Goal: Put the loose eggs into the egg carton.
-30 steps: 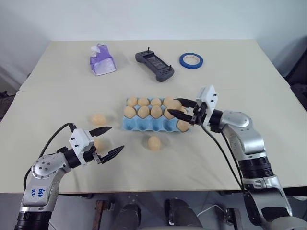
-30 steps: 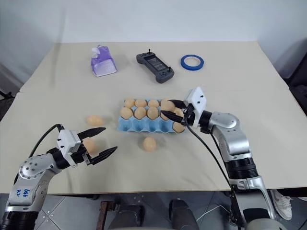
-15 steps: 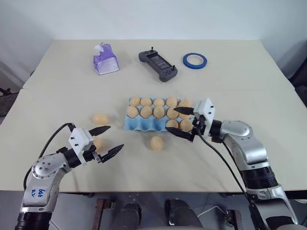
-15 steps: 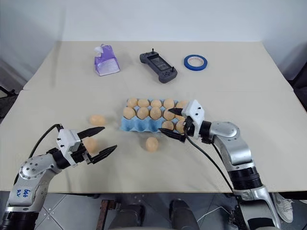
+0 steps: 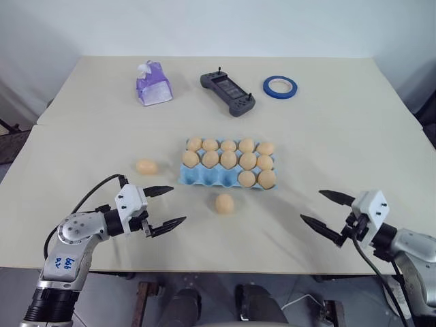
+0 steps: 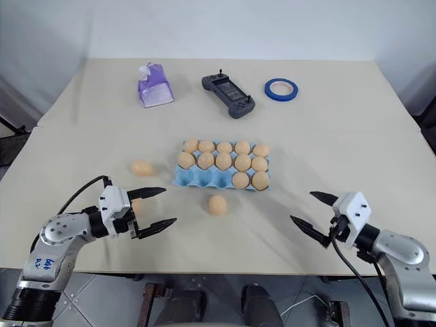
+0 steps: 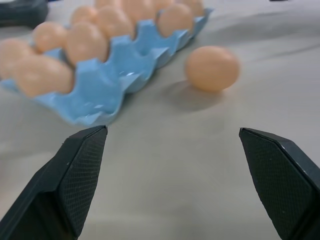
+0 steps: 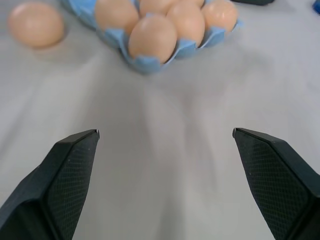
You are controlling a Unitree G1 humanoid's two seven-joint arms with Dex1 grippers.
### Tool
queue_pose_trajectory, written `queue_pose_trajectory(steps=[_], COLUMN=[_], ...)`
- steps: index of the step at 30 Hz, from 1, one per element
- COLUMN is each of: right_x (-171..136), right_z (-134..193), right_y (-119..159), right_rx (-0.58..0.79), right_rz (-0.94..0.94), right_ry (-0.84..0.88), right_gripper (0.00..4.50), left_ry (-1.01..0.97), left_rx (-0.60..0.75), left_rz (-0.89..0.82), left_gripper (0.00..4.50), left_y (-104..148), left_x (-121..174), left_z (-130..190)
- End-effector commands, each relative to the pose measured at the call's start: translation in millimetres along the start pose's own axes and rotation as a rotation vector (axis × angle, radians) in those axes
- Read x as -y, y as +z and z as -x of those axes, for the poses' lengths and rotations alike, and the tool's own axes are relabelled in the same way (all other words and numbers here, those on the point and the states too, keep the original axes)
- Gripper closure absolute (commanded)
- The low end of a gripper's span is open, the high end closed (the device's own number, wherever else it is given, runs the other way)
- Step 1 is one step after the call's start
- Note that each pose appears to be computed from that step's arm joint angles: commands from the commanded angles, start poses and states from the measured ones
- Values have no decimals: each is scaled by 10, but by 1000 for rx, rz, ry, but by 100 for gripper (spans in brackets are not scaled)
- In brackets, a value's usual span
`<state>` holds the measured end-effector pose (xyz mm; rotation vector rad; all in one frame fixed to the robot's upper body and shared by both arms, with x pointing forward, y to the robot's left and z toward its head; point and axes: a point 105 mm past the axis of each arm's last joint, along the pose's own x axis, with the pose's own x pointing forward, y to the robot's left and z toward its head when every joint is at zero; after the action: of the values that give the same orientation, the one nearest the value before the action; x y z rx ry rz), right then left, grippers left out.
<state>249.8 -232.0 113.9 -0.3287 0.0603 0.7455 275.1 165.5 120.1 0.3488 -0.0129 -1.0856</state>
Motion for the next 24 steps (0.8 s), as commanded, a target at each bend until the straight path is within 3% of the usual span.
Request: queue_pose_trajectory(steps=[1,6,10,24], right_x=[-100,-343,-663,-992], right_z=[-37,-325,-764,-1519], right_y=[150,384,596,552], right_rx=[53,110,141,117], right_rz=[66,49,2,19], right_ry=[35,203,386,507], right_gripper=[1,1,1,1], left_ry=[-28,-29,7,169], left_rx=[52,62,58,-25], left_rz=[-43,-54,-41,40], left_gripper=[0,0,0,0], left_y=[107,130,111,-123], left_x=[-29,-87,-75,95], left_z=[-12,8,99,489])
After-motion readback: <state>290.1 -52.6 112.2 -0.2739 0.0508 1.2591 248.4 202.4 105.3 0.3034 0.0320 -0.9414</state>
